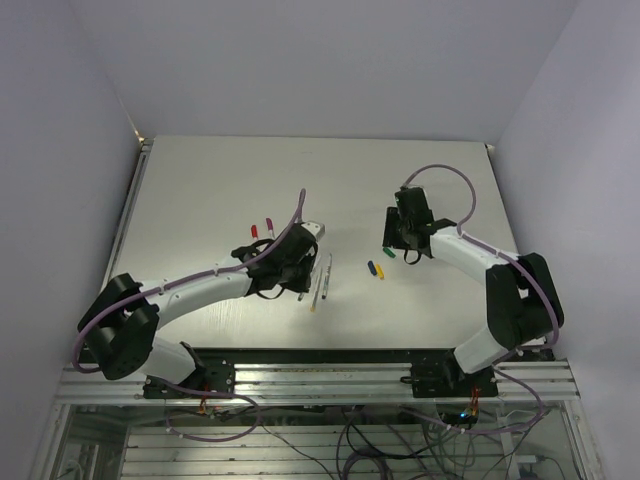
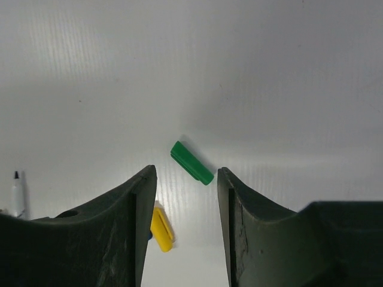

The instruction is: Insert the pens into the pen caps

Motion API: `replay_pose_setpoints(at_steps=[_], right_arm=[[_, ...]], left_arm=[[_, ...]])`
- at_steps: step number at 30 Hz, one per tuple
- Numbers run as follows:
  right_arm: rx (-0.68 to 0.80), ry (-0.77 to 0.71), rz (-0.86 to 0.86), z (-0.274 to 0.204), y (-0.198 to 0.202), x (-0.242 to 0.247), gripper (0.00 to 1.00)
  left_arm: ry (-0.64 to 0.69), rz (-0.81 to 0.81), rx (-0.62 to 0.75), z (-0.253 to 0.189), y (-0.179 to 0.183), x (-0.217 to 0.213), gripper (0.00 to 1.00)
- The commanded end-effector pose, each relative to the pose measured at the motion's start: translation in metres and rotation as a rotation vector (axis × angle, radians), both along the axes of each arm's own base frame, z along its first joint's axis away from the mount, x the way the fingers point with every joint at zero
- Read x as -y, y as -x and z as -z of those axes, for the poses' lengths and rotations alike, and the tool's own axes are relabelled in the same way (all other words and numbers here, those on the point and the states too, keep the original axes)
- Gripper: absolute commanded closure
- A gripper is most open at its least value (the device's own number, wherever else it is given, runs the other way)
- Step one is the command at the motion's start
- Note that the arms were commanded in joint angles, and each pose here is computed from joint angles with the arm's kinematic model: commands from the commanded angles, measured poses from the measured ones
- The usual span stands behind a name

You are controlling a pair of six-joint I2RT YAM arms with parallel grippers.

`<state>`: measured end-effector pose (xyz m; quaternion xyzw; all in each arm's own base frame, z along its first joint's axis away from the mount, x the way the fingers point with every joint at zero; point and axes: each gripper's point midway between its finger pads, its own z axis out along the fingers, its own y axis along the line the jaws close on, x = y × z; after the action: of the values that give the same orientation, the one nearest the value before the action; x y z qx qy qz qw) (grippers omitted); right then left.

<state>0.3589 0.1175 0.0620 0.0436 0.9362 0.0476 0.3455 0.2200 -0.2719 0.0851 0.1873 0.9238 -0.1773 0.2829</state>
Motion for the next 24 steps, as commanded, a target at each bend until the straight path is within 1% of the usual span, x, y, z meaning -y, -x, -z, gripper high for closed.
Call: replay_pose_setpoints(at_steps=[1,10,24], right_arm=[[-0.041,0.049,-0.055,0.006,-0.001,0.002,0.55],[-0.089,0.079,-0.092,0.024,-0.001,0.003,0.59],[-0.124,0.071,-0.107,0.044,-0.004,-0.002,0.65]], left_arm=[[0.091,0.019,-0.011,-0.009,0.007,0.013,0.93],[0.142,0.036,-0.019,-0.015,0.010,0.021,0.93],[0.138,0.036,-0.033,-0.010,0.013,0.020,0.93]])
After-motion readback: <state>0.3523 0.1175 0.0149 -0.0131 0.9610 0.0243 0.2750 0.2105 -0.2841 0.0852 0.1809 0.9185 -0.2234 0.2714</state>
